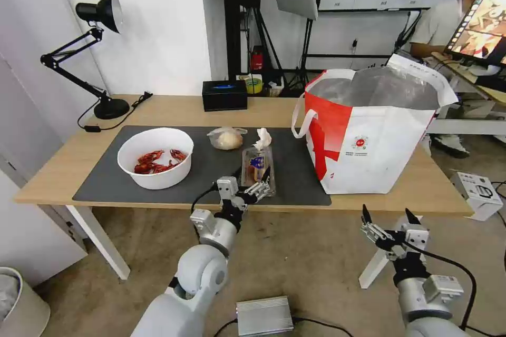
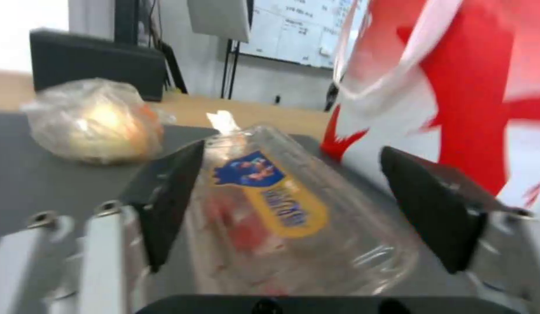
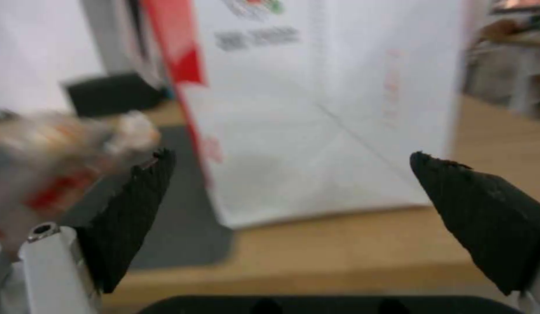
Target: Pick up the trash from the table and place it into the takeout bag.
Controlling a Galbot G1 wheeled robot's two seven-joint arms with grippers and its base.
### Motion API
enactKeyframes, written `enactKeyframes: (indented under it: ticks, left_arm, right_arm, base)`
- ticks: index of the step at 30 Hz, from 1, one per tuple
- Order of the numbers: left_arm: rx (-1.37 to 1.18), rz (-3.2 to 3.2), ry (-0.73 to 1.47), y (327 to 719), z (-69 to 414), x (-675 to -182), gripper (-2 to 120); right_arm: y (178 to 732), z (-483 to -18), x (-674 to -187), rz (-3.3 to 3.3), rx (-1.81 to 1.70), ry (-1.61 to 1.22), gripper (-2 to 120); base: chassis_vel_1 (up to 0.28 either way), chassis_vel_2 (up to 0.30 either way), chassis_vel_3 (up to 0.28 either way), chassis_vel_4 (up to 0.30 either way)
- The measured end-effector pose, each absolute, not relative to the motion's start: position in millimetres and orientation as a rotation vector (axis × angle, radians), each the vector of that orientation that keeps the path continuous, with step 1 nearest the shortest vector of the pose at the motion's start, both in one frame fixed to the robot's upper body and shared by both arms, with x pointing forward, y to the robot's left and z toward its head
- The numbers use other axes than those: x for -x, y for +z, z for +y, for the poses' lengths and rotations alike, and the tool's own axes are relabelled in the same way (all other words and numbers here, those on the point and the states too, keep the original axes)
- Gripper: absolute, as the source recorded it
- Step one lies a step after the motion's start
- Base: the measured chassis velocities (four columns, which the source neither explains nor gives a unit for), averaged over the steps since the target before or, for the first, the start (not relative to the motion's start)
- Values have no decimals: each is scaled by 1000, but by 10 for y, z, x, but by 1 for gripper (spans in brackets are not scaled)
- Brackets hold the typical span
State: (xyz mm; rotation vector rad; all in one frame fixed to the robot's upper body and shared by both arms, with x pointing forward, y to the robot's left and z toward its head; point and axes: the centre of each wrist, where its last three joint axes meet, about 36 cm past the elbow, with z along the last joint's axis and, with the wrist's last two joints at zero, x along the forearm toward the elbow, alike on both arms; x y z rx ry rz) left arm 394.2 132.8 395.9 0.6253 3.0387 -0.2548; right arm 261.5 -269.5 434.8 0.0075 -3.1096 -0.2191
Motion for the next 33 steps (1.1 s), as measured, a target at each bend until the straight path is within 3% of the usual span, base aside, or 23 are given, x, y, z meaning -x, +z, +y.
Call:
enactKeyframes:
  ticks: [3, 7, 13, 17, 18, 20, 33]
  left_arm:
    - [-646, 3030, -77, 3872, 1407, -3954, 62]
    - [-672, 3019, 17, 3825, 1455, -3958, 52]
    - [-706, 2977, 192, 3797, 1502, -3998, 25]
    - [-708, 2975, 198, 3796, 1505, -4001, 24]
    - [-724, 2952, 265, 3787, 1533, -4028, 11]
    - [-745, 2924, 319, 3779, 1554, -4056, 1]
    - [-807, 2858, 490, 3662, 1541, -4143, 0]
  right_arm:
    - [4491, -2574, -2688, -3082, -102, -372, 100]
    - [4578, -2452, -2741, -3037, -158, -503, 100]
    - [4739, -2274, -2960, -2929, -236, -835, 100]
    - [4748, -2271, -2974, -2920, -240, -854, 100]
    - [4806, -2286, -3118, -2869, -266, -955, 100]
    - [4830, -2314, -3267, -2836, -265, -1010, 100]
    - [4719, -2064, -3875, -2630, -282, -1209, 100]
  base:
    - [0, 0, 0, 0]
    - [0, 0, 0, 0]
    - [0, 0, 0, 0]
    - [0, 0, 0, 0]
    - [0, 0, 0, 0]
    - [0, 0, 0, 0]
    - [0, 0, 0, 0]
